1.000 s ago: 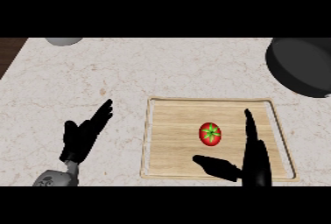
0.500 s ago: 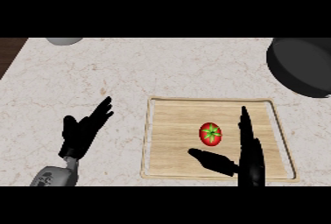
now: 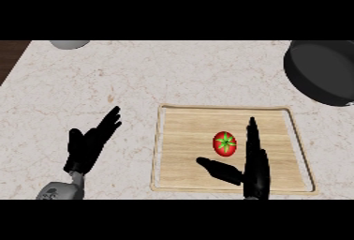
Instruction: Pick the tomato from the tray and place it in the pot
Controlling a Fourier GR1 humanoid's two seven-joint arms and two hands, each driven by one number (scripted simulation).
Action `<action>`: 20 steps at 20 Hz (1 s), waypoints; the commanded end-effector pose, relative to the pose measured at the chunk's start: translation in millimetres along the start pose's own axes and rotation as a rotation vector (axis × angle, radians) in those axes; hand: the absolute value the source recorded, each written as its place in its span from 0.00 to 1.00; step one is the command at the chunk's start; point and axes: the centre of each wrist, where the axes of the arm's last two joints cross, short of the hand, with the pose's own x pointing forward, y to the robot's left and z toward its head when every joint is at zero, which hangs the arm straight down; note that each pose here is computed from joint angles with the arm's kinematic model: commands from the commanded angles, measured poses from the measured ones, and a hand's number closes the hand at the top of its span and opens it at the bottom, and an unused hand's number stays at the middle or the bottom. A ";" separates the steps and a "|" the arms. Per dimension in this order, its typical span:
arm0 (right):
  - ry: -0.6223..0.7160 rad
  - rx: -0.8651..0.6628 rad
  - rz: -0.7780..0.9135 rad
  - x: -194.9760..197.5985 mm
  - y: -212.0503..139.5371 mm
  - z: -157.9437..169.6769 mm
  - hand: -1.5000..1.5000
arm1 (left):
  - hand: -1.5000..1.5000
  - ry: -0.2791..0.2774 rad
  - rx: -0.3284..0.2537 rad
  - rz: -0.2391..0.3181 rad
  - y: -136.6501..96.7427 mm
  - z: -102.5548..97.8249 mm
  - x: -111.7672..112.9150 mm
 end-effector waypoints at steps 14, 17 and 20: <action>-0.169 0.001 0.036 -51.0 18.7 -8.6 1.00 | 0.50 0.029 0.000 0.004 20.9 -8.7 5.5; -0.224 -0.079 0.007 -36.8 -92.9 -34.2 1.00 | 0.50 0.028 0.019 0.008 2.8 4.5 -9.6; -0.231 -0.195 0.093 -24.9 -179.9 -54.3 1.00 | 0.50 0.049 0.056 0.010 16.0 5.9 -11.4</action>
